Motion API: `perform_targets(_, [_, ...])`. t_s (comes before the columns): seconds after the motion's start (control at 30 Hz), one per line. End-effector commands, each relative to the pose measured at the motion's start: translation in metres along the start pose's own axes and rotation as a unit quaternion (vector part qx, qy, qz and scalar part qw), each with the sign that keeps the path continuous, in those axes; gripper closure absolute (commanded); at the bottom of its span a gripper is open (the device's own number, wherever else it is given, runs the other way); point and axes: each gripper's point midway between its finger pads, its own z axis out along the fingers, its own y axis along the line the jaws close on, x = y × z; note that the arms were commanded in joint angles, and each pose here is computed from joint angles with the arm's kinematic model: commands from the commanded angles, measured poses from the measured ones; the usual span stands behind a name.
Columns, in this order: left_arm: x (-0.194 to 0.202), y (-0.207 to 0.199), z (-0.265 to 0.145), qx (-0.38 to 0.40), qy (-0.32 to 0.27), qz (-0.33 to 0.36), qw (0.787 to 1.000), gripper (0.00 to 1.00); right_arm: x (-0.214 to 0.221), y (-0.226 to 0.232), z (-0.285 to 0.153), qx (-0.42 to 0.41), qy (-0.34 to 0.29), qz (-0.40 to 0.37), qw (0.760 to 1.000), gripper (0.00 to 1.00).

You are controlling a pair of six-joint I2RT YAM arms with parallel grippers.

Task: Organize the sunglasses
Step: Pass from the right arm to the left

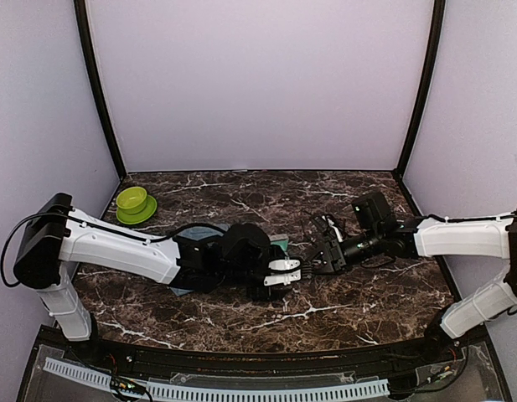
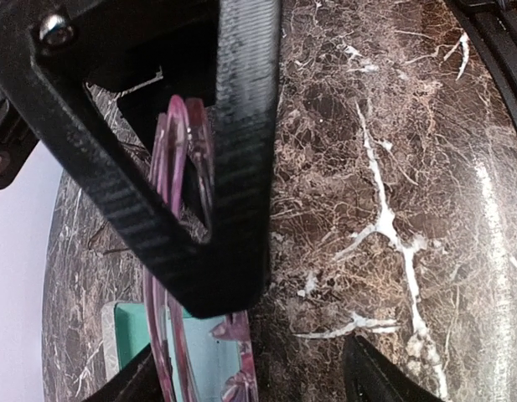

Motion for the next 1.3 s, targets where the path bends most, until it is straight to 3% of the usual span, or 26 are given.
perform_targets(0.0, [-0.008, 0.012, 0.005, -0.023, 0.0, 0.002, 1.0, 0.31, -0.001, 0.008, 0.0, -0.017, -0.004, -0.013, 1.0, 0.71])
perform_targets(0.4, [-0.005, 0.03, 0.006, -0.075, 0.016, -0.002, 0.997, 0.46, 0.003, 0.004, 0.003, -0.017, 0.001, -0.007, 1.0, 0.7])
perform_targets(0.67, [-0.005, 0.031, 0.008, -0.077, 0.017, -0.009, 0.997, 0.46, 0.001, 0.003, 0.004, -0.016, 0.0, -0.005, 1.0, 0.7])
perform_targets(0.97, [-0.009, 0.027, 0.007, -0.06, 0.013, -0.02, 0.998, 0.62, 0.0, 0.003, 0.004, -0.016, -0.001, -0.003, 1.0, 0.68])
perform_targets(1.27, [-0.005, 0.026, 0.007, -0.057, 0.022, -0.029, 0.998, 0.64, 0.001, 0.002, 0.003, -0.01, -0.001, -0.005, 1.0, 0.55])
